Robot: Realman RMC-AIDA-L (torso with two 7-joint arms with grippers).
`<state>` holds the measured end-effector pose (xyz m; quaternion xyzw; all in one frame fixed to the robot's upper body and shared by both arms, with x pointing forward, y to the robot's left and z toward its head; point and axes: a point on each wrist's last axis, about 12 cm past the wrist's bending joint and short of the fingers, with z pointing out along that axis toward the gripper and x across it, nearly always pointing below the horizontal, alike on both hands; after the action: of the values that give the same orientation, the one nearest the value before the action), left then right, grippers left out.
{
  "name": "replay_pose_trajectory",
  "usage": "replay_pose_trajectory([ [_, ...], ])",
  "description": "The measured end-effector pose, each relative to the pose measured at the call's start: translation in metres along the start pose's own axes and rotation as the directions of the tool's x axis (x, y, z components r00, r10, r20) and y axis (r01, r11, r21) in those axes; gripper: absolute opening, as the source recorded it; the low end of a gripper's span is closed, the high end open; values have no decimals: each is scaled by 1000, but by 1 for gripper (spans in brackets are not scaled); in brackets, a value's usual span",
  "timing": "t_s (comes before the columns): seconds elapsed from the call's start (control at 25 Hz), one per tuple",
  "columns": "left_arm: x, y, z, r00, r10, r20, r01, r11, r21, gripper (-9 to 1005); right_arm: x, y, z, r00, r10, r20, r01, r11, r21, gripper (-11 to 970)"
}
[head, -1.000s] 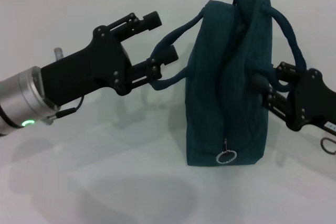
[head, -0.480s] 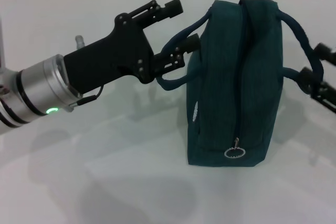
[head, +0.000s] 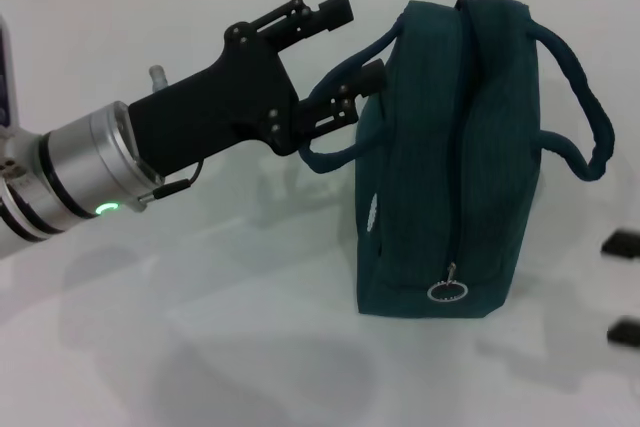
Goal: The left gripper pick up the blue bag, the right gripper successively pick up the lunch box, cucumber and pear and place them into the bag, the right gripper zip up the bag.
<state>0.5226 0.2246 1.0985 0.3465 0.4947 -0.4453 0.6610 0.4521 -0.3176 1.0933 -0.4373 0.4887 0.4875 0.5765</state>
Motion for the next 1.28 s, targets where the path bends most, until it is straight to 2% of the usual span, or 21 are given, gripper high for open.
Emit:
replay_pose_trajectory([
  [0.04, 0, 0, 0, 1000, -1, 0, 1, 1000, 0, 649, 0, 1, -1, 999, 31, -25, -32, 999, -31, 593],
  [0.16, 1, -1, 0, 1000, -3, -1, 3, 1000, 3, 646, 8, -1, 3, 995, 66, -72, -67, 998, -20, 592],
  [0.24, 1, -1, 0, 1000, -7, -2, 7, 1000, 2, 644, 24, -6, 17, 988, 86, -131, -84, 996, 25, 592],
  [0.6, 3, -3, -1, 1000, -17, -3, 17, 1000, -5, 634, 55, -17, 58, 950, 151, -272, -141, 989, 54, 569],
  [1.08, 3, -4, -3, 1000, -18, -1, 18, 1000, -5, 622, 69, -22, 75, 928, 180, -327, -155, 983, 99, 518],
  [1.28, 3, -4, -3, 1000, -12, -2, 12, 1000, -3, 617, 69, -21, 79, 924, 183, -337, -170, 983, 70, 497],
])
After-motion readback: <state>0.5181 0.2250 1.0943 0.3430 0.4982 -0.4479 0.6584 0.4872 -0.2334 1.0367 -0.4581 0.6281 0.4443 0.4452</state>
